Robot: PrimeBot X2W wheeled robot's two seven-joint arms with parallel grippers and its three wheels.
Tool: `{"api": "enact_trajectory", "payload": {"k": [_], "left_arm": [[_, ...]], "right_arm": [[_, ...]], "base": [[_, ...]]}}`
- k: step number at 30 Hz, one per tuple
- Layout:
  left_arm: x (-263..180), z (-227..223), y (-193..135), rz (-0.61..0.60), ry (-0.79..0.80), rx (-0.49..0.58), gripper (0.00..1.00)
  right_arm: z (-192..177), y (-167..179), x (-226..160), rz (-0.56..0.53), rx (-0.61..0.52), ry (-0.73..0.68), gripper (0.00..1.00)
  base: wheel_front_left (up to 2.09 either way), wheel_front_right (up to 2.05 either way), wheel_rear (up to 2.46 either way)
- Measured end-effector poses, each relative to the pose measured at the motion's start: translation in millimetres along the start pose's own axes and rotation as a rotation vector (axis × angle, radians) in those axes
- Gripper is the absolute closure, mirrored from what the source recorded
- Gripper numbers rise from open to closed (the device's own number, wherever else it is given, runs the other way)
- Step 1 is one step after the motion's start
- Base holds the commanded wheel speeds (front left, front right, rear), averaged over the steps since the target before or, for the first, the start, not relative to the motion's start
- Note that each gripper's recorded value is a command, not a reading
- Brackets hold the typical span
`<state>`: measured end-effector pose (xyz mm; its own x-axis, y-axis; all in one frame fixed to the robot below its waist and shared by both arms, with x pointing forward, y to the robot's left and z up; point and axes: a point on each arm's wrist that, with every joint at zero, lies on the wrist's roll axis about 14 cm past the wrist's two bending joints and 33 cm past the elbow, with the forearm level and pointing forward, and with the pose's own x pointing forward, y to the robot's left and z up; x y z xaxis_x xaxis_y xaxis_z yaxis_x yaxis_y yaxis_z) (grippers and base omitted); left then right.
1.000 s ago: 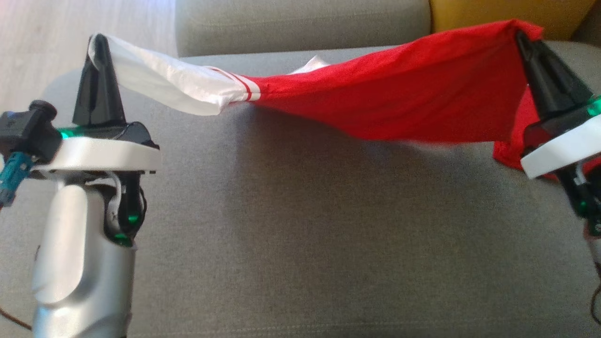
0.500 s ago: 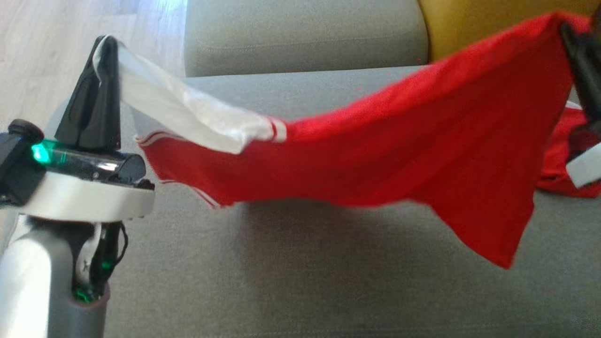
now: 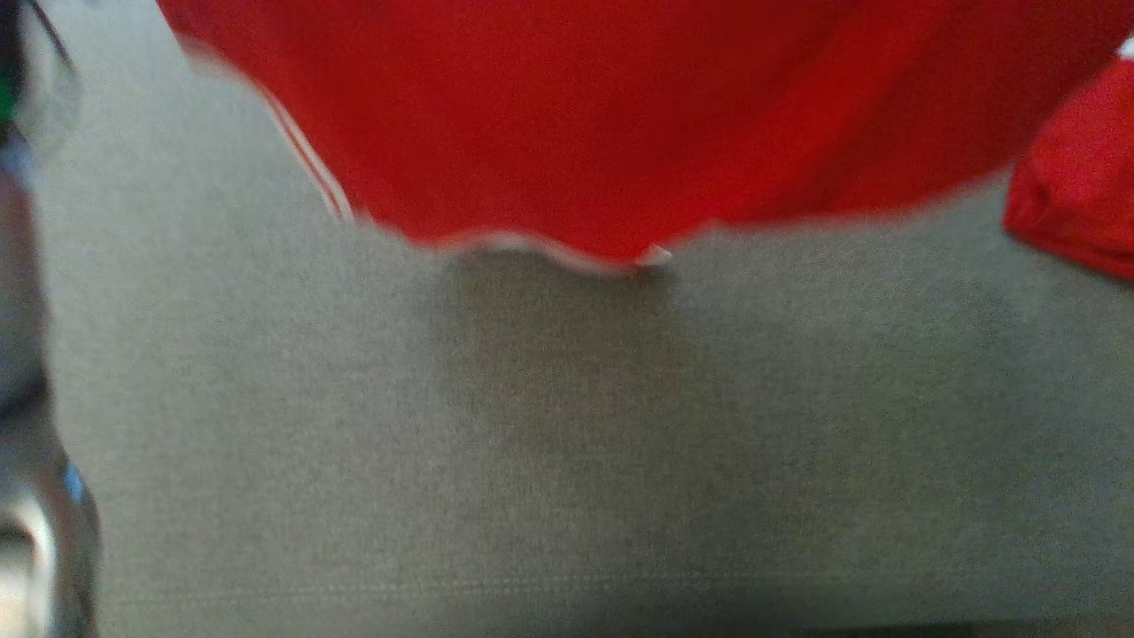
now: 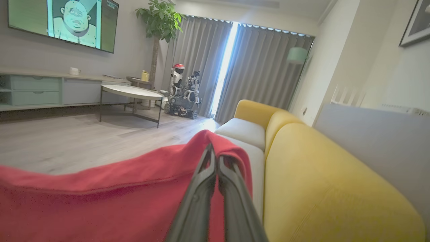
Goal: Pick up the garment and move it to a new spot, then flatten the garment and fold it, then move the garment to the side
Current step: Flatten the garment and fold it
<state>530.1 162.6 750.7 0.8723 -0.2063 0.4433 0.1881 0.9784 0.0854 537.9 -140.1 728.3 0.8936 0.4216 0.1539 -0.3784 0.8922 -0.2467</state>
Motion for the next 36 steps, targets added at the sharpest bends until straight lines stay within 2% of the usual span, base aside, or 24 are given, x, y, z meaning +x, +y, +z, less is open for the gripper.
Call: {"api": "enact_trajectory", "payload": {"k": [3,5,8,15,20,25,29,30,36], "left_arm": [[48,-5,30,0.070,-0.046,0.014,1.00],[71,2,50,0.140,-0.139,0.000,1.00],[91,3,69,0.197,-0.225,-0.004,1.00],[92,-31,80,0.208,-0.199,0.000,1.00],[87,-51,77,0.178,-0.152,0.018,1.00],[47,-115,63,0.124,0.022,0.034,1.00],[-7,-162,53,0.125,0.171,0.012,1.00],[-33,-176,51,0.129,0.234,0.007,1.00],[-87,-193,38,0.100,0.356,0.014,1.00]], "right_arm": [[3,-23,47,-0.044,-0.081,-0.058,1.00],[2,-36,73,-0.079,-0.111,-0.110,1.00],[-21,-42,99,-0.097,-0.124,-0.139,1.00],[-67,-40,119,-0.121,-0.105,-0.175,1.00],[-112,-34,122,-0.115,-0.080,-0.101,1.00],[-176,-12,102,-0.094,0.002,0.042,1.00],[-227,15,69,-0.058,0.062,0.190,1.00],[-245,28,50,-0.037,0.084,0.257,1.00],[-266,57,9,0.014,0.126,0.391,1.00]], "base": [[0.00,0.00,0.00],[0.00,0.00,0.00],[0.00,0.00,0.00],[0.00,0.00,0.00],[0.00,0.00,0.00],[0.00,0.00,0.00],[0.00,0.00,0.00],[0.00,0.00,0.00],[0.00,0.00,0.00]]}}
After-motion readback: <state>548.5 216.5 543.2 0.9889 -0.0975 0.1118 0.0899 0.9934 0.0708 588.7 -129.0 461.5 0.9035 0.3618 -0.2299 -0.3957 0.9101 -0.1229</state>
